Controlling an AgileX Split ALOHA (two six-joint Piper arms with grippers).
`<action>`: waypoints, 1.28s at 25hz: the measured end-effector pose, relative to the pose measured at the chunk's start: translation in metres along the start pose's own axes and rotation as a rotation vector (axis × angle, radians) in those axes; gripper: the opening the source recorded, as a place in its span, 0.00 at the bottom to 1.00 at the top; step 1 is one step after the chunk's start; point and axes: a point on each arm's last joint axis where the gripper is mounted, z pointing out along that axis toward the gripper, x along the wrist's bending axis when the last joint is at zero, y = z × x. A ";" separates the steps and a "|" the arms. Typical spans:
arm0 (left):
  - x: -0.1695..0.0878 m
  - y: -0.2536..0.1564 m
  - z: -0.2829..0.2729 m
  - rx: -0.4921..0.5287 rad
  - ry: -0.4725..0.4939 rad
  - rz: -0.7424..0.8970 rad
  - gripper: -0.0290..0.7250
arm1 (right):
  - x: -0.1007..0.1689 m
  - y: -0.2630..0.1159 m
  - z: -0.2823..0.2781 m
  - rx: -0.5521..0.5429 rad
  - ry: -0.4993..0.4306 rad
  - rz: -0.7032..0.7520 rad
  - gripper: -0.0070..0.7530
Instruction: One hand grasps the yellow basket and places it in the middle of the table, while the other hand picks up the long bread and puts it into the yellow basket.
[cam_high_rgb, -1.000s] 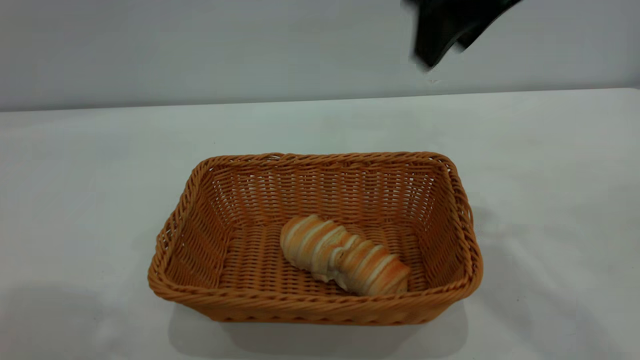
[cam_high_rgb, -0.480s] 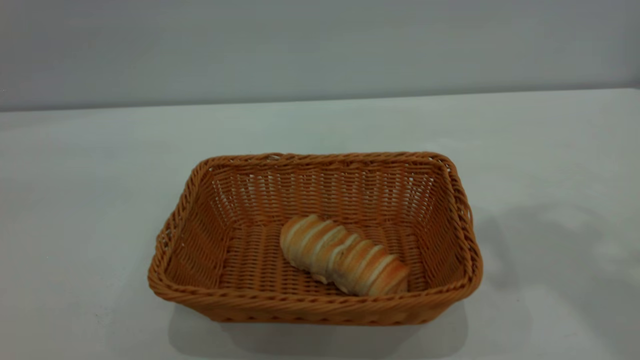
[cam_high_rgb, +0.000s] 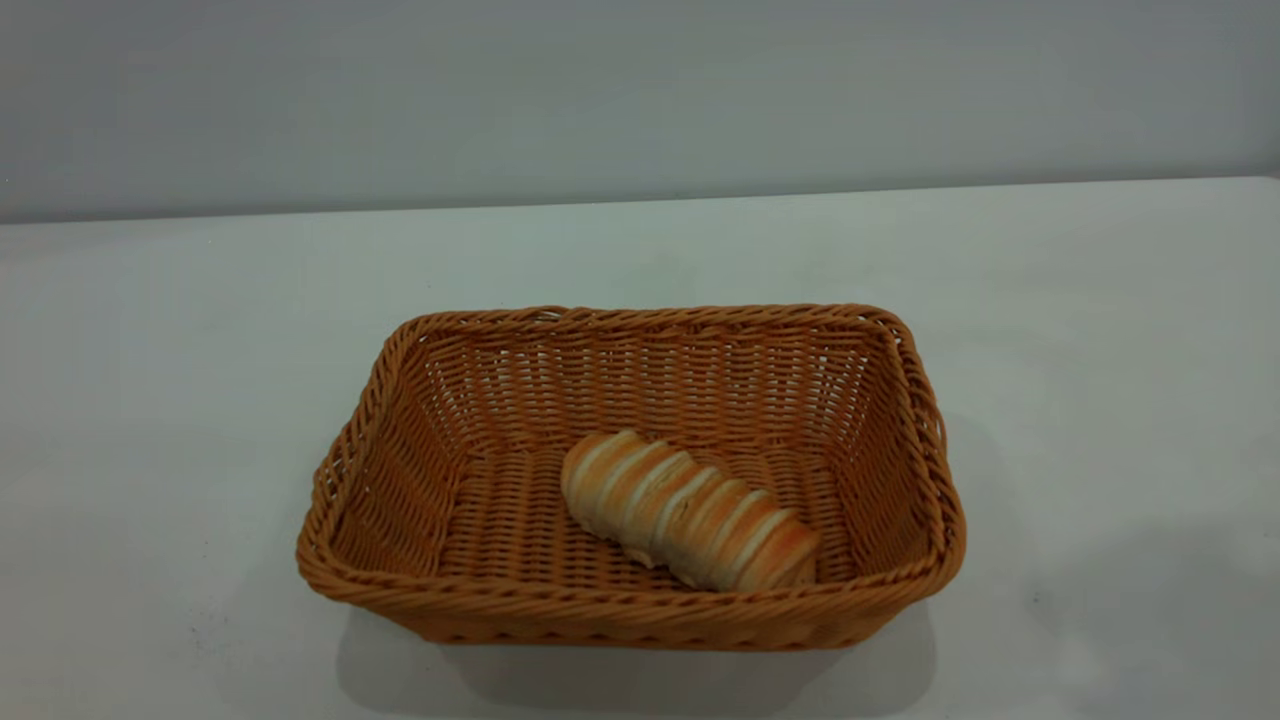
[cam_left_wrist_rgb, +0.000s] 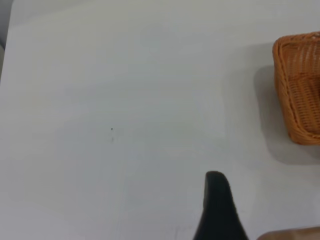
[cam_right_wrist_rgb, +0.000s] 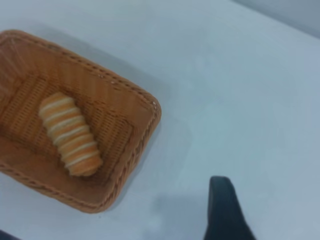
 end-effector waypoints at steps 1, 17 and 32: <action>0.001 -0.005 -0.002 -0.014 -0.002 -0.003 0.78 | 0.002 -0.003 -0.011 -0.017 -0.002 -0.001 0.66; 0.001 -0.062 0.013 -0.011 -0.058 -0.019 0.78 | 0.027 -0.073 -0.151 -0.310 -0.040 -0.026 0.66; -0.001 -0.071 0.026 0.037 -0.054 -0.007 0.78 | 0.043 -0.177 -0.132 -0.292 -0.024 0.064 0.66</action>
